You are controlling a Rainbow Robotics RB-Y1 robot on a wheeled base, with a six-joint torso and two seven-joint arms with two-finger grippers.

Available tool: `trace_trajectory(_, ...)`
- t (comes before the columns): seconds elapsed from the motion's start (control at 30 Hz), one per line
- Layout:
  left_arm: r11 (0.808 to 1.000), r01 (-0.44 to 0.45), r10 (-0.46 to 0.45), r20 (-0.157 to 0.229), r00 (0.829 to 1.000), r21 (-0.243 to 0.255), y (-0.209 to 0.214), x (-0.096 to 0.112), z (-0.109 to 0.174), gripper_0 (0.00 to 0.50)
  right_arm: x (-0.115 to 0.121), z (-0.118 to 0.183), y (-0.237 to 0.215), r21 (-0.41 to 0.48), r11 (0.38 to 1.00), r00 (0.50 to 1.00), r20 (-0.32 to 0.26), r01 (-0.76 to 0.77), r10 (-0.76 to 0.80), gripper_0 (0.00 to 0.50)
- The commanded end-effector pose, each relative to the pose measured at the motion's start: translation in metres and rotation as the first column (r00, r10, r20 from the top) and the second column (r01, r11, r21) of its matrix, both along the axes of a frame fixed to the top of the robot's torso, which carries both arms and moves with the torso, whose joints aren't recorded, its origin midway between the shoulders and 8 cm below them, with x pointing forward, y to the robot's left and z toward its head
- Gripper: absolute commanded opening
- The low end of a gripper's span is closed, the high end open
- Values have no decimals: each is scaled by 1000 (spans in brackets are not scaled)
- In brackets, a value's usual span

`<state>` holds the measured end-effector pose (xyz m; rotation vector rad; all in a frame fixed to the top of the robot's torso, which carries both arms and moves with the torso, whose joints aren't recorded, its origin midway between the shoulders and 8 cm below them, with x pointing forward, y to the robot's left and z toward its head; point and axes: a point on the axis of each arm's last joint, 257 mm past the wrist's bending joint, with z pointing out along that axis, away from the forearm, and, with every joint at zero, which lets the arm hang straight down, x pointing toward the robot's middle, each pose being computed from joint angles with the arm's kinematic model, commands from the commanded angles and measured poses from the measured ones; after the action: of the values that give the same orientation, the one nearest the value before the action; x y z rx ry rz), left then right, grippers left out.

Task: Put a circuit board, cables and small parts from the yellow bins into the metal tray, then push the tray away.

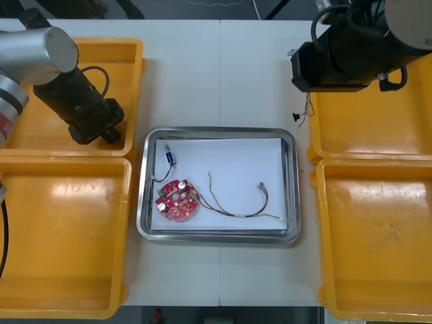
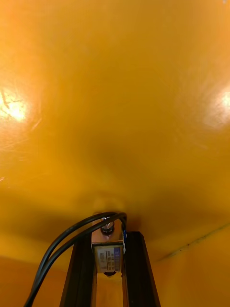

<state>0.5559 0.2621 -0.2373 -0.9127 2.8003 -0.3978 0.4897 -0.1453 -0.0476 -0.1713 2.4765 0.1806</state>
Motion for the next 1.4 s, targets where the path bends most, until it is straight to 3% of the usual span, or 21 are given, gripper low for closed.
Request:
trace_trajectory(0.03,998,54,-55,30,998,15,11,-2,6,0,-22,-17,4,-187,965,981,18,-184,191,0)
trace_trajectory(0.2,999,48,-49,56,997,17,24,-1,33,0,-35,-40,12,-329,878,933,-27,-346,358,0)
trace_trajectory(0.37,996,56,-62,91,994,73,39,-1,63,0,-40,-63,19,-477,737,862,-98,-479,497,0)
trace_trajectory(0.53,992,59,-73,125,989,108,47,1,83,0,-37,-78,34,-584,586,780,-139,-563,610,0)
trace_trajectory(0.7,986,78,-103,162,981,149,49,2,102,0,-27,-88,50,-644,476,713,-159,-599,683,0)
trace_trajectory(0.83,968,112,-154,180,972,226,49,-2,120,0,-17,-103,64,-636,411,647,-188,-654,739,0)
trace_trajectory(0.97,950,159,-214,189,958,270,40,-9,135,0,-9,-122,74,-624,347,586,-223,-700,779,0)
trace_trajectory(1.1,929,201,-269,196,943,310,31,-16,148,0,-3,-137,78,-630,310,557,-239,-712,795,0)
trace_trajectory(1.4,850,325,-435,204,877,415,11,-35,162,1,0,-173,88,-653,226,499,-267,-723,824,0)
